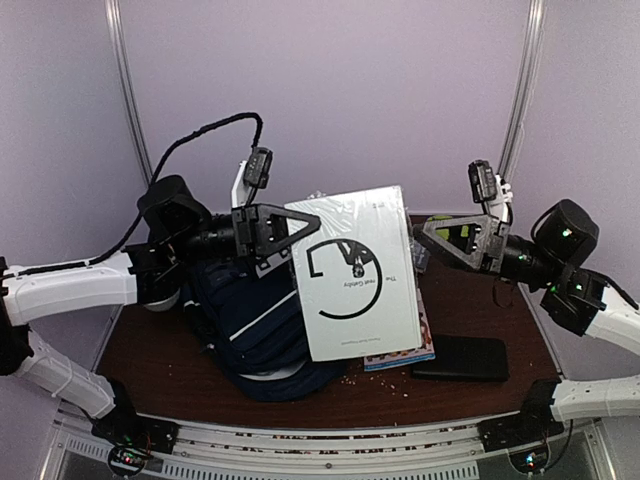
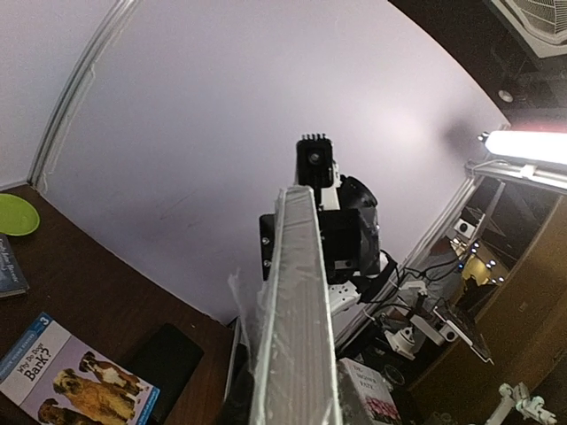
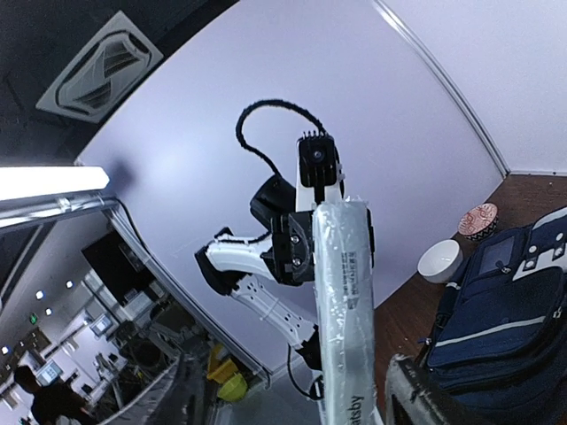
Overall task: Pack the student bag
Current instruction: Pick up the book from the center of the board.
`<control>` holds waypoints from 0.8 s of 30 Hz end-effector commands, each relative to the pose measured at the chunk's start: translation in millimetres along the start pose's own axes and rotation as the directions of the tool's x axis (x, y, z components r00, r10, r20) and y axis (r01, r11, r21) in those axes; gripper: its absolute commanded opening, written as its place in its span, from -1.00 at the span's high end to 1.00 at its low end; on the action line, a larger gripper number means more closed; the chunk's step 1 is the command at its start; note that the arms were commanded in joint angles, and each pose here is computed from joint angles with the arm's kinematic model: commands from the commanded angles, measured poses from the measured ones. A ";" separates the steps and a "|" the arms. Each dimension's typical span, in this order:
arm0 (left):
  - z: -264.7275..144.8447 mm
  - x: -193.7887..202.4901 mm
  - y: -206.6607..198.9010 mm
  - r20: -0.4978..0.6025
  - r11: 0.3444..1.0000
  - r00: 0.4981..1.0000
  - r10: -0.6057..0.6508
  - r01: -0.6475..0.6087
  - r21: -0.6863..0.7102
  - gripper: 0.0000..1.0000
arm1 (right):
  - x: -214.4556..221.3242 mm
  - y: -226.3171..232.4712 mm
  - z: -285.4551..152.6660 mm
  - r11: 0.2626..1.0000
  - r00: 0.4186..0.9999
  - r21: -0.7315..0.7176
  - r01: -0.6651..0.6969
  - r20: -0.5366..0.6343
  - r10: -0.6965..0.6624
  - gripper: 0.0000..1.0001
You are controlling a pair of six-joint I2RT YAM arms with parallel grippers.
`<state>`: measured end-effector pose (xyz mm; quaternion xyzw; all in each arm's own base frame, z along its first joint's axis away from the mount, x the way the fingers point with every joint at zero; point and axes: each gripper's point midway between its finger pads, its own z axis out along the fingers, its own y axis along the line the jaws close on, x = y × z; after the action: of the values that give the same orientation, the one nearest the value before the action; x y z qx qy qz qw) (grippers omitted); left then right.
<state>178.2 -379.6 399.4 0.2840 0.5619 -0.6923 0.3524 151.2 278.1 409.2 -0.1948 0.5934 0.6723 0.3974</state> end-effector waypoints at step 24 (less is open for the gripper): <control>-91.8 -142.8 -63.8 0.737 1.000 0.676 -0.005 0.001 0.006 1.00 | -13.9 -20.6 32.1 0.994 0.946 -0.021 -0.110 0.306 0.111 -0.73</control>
<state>233.2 -296.1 477.7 0.0093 0.4827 -0.7016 0.5241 188.2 303.0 377.4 -0.0542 0.5816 0.6817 0.4405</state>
